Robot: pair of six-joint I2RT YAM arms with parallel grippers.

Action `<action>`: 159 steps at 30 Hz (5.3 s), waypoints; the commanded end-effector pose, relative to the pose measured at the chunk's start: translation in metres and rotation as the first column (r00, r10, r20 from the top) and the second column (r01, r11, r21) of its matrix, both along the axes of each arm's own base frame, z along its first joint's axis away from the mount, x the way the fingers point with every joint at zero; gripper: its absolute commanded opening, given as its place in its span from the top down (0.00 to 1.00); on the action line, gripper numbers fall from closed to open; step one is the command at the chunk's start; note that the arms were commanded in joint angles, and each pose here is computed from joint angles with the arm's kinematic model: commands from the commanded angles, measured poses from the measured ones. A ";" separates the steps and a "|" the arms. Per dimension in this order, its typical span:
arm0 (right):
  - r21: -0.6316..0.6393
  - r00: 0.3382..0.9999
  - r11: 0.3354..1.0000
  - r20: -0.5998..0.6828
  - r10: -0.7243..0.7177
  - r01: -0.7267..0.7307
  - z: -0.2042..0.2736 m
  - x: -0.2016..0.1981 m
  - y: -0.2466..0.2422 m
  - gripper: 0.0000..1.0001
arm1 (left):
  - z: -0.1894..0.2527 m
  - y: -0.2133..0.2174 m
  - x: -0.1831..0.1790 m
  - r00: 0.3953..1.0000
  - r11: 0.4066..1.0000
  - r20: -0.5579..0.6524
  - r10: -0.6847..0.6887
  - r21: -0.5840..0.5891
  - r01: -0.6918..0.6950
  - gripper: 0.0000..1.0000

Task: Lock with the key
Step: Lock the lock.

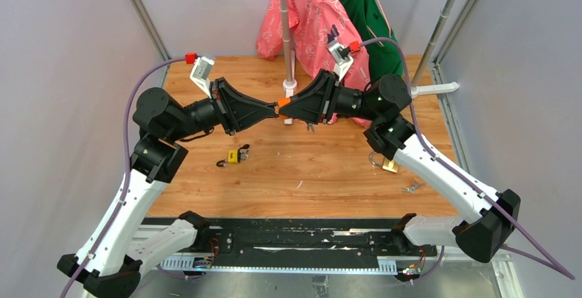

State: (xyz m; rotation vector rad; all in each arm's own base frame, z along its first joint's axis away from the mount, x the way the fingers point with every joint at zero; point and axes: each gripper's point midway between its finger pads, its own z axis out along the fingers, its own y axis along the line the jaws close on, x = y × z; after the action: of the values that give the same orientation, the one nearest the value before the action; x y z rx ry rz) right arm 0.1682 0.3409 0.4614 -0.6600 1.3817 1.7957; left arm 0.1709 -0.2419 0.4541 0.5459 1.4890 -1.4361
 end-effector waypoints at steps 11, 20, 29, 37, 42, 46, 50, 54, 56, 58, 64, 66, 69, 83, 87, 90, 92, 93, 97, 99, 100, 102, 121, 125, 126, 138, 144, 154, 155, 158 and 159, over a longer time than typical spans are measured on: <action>-0.028 0.999 0.998 0.010 0.049 -0.049 -0.009 -0.009 0.030 1.00 | -0.003 -0.023 -0.008 0.993 0.993 -0.012 -0.118 -0.011 0.118 1.00; -0.033 0.995 0.994 0.000 0.102 -0.102 -0.016 -0.020 0.046 1.00 | -0.010 -0.039 -0.011 0.988 0.988 -0.023 -0.155 -0.003 0.155 1.00; -0.011 0.995 0.995 0.008 0.100 -0.100 -0.014 -0.028 0.041 1.00 | -0.014 -0.037 -0.008 0.992 0.992 -0.007 -0.123 0.022 0.123 1.00; -0.019 0.998 0.998 -0.003 0.067 -0.067 -0.010 -0.026 0.020 1.00 | -0.019 -0.026 0.000 0.996 0.997 -0.042 -0.083 0.007 0.083 1.00; -0.028 0.998 0.998 -0.008 0.060 -0.061 -0.007 -0.029 0.006 0.58 | -0.017 -0.014 0.007 0.998 0.999 -0.050 -0.045 -0.009 0.045 1.00; -0.024 0.999 0.999 0.007 0.048 -0.048 -0.002 -0.034 -0.002 0.40 | -0.013 -0.007 0.010 0.998 0.999 -0.049 -0.031 -0.022 0.030 1.00; -0.016 1.000 0.999 0.005 0.031 -0.031 -0.001 -0.033 -0.012 0.40 | -0.010 -0.005 0.009 0.998 0.999 -0.048 -0.036 -0.032 0.034 1.00; -0.010 1.000 1.000 -0.008 0.002 -0.002 -0.002 -0.028 -0.023 0.43 | -0.007 -0.002 0.006 0.998 0.999 -0.040 -0.041 -0.038 0.040 1.00; -0.014 1.000 1.000 -0.014 -0.008 0.008 -0.004 -0.024 -0.027 0.42 | -0.006 -0.003 0.004 0.998 0.998 -0.041 -0.053 -0.037 0.052 1.00; -0.026 1.000 1.000 -0.017 -0.013 0.012 -0.007 -0.022 -0.029 0.39 | -0.007 -0.003 0.002 0.996 0.997 -0.046 -0.074 -0.035 0.072 1.00; -0.026 1.000 1.000 -0.010 -0.006 0.006 -0.008 -0.019 -0.032 0.48 | -0.003 -0.004 -0.002 0.995 0.995 -0.043 -0.092 -0.045 0.090 1.00; -0.020 1.000 1.000 -0.014 0.010 -0.011 -0.007 -0.019 -0.030 0.53 | -0.004 -0.003 -0.002 0.995 0.995 -0.046 -0.091 -0.046 0.089 1.00; -0.016 1.000 1.000 -0.018 0.020 -0.021 -0.007 -0.019 -0.029 0.64 | -0.004 -0.003 -0.001 0.995 0.995 -0.047 -0.085 -0.046 0.083 1.00; -0.009 1.000 1.000 -0.021 0.012 -0.012 -0.007 -0.022 -0.032 1.00 | -0.008 -0.004 -0.005 0.993 0.993 -0.045 -0.110 -0.035 0.109 1.00; -0.032 1.000 0.999 -0.026 -0.007 0.006 -0.014 -0.018 -0.031 1.00 | -0.006 -0.004 -0.006 0.992 0.993 -0.051 -0.115 -0.038 0.113 1.00; -0.052 0.999 0.998 -0.018 -0.027 0.026 -0.018 -0.016 -0.029 1.00 | -0.005 -0.005 -0.007 0.991 0.992 -0.059 -0.121 -0.043 0.119 1.00; -0.052 0.999 0.998 -0.012 -0.035 0.034 -0.018 -0.014 -0.028 1.00 | -0.005 -0.006 -0.008 0.989 0.991 -0.065 -0.131 -0.043 0.128 1.00; -0.052 0.999 0.998 -0.008 -0.036 0.035 -0.017 -0.014 -0.026 1.00 | -0.005 -0.006 -0.008 0.989 0.991 -0.068 -0.131 -0.043 0.128 1.00; -0.050 0.999 0.998 -0.006 -0.038 0.038 -0.017 -0.012 -0.023 1.00 | -0.008 -0.007 -0.007 0.988 0.990 -0.080 -0.134 -0.042 0.131 1.00; -0.045 0.999 0.998 -0.007 -0.038 0.038 -0.017 -0.011 -0.022 1.00 | -0.011 -0.008 -0.007 0.987 0.990 -0.088 -0.136 -0.039 0.133 1.00; -0.045 0.999 0.998 -0.009 -0.038 0.037 -0.017 -0.010 -0.021 1.00 | -0.012 -0.008 -0.007 0.987 0.990 -0.091 -0.136 -0.039 0.132 1.00; -0.046 0.999 0.998 -0.011 -0.032 0.032 -0.016 -0.010 -0.018 1.00 | -0.015 -0.009 -0.006 0.986 0.990 -0.098 -0.136 -0.037 0.132 1.00; -0.051 0.999 0.998 -0.041 0.031 -0.033 -0.021 -0.012 0.005 1.00 | -0.028 -0.023 0.000 0.984 0.990 -0.107 -0.144 -0.023 0.142 1.00; -0.058 0.998 0.997 -0.042 0.039 -0.041 -0.023 -0.013 0.008 1.00 | -0.029 -0.027 0.000 0.983 0.988 -0.101 -0.154 -0.018 0.153 1.00; -0.059 0.998 0.997 -0.046 0.038 -0.041 -0.024 -0.013 0.008 1.00 | -0.029 -0.027 0.000 0.983 0.988 -0.103 -0.152 -0.018 0.151 1.00; -0.078 0.998 0.996 -0.056 0.040 -0.044 -0.032 -0.012 0.021 1.00 | -0.029 -0.039 -0.002 0.981 0.988 -0.116 -0.155 -0.033 0.152 1.00; -0.090 0.997 0.995 -0.069 0.041 -0.047 -0.037 -0.014 0.026 1.00 | -0.033 -0.041 0.000 0.982 0.989 -0.121 -0.144 -0.033 0.141 1.00; -0.114 0.996 0.991 -0.068 0.059 -0.067 -0.042 -0.018 0.033 1.00 | -0.026 -0.047 0.003 0.982 0.987 -0.110 -0.156 -0.042 0.153 1.00; -0.112 0.996 0.992 -0.068 0.056 -0.063 -0.042 -0.017 0.032 1.00 | -0.025 -0.047 0.003 0.982 0.987 -0.106 -0.157 -0.043 0.154 1.00; -0.100 0.997 0.994 -0.051 0.049 -0.054 -0.037 -0.018 0.030 1.00 | -0.023 -0.046 0.003 0.984 0.988 -0.094 -0.155 -0.043 0.151 1.00; -0.098 0.998 0.994 -0.047 0.046 -0.051 -0.035 -0.018 0.028 1.00 | -0.023 -0.046 0.003 0.985 0.988 -0.090 -0.150 -0.040 0.147 1.00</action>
State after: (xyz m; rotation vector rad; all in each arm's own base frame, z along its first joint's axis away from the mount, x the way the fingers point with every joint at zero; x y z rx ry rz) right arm 0.1809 0.3359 0.4555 -0.5973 1.4008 1.7091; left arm 0.1857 -0.2589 0.4506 0.4633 1.4631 -1.5335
